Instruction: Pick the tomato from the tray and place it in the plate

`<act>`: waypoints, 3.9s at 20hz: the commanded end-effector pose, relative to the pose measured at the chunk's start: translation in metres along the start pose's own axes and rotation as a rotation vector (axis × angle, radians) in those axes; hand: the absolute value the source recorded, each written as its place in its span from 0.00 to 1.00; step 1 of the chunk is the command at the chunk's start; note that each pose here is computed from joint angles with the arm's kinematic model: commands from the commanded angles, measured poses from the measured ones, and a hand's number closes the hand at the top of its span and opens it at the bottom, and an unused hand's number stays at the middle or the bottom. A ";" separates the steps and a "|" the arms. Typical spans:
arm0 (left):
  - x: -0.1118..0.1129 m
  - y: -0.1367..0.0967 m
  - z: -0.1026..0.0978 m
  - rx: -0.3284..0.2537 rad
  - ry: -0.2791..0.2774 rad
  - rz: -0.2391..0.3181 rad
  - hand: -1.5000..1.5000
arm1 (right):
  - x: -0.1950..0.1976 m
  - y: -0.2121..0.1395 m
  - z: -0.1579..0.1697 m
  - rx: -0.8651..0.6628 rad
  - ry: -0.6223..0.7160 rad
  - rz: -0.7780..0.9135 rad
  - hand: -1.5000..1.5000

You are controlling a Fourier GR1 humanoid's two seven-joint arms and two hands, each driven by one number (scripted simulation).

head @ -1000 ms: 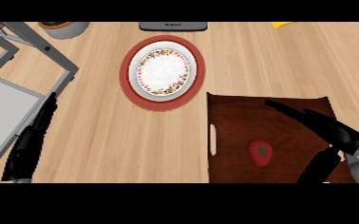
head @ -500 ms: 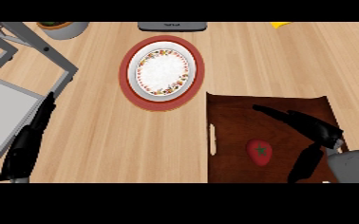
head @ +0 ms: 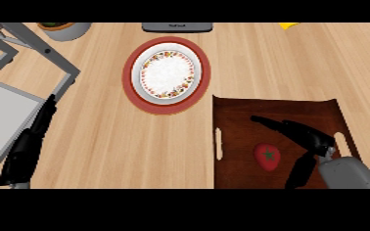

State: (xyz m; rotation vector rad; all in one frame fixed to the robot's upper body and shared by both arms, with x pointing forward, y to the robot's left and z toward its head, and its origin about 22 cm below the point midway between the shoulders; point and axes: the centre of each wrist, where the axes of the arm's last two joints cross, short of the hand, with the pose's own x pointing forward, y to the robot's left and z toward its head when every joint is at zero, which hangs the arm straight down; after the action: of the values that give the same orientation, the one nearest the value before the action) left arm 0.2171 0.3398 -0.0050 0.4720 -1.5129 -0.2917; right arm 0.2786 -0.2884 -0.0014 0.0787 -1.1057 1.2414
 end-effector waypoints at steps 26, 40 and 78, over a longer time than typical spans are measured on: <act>0.034 -0.028 -0.025 -0.118 -0.145 0.011 0.50 | 0.083 -0.160 -0.019 -0.312 -0.039 0.554 1.00; 0.044 -0.035 -0.034 -0.116 -0.151 0.011 0.50 | 0.115 -0.231 0.003 -0.727 -0.499 0.587 1.00; 0.026 -0.016 -0.021 -0.069 -0.080 -0.021 0.50 | 0.195 -0.089 -0.187 -0.077 -0.606 0.294 1.00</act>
State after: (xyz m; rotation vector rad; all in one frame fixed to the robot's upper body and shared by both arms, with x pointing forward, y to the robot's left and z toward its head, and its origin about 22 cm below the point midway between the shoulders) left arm 0.2381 0.3158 0.0042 0.4180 -1.5646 -0.3563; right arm 0.4544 -0.0641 0.1170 0.2075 -1.8541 1.6067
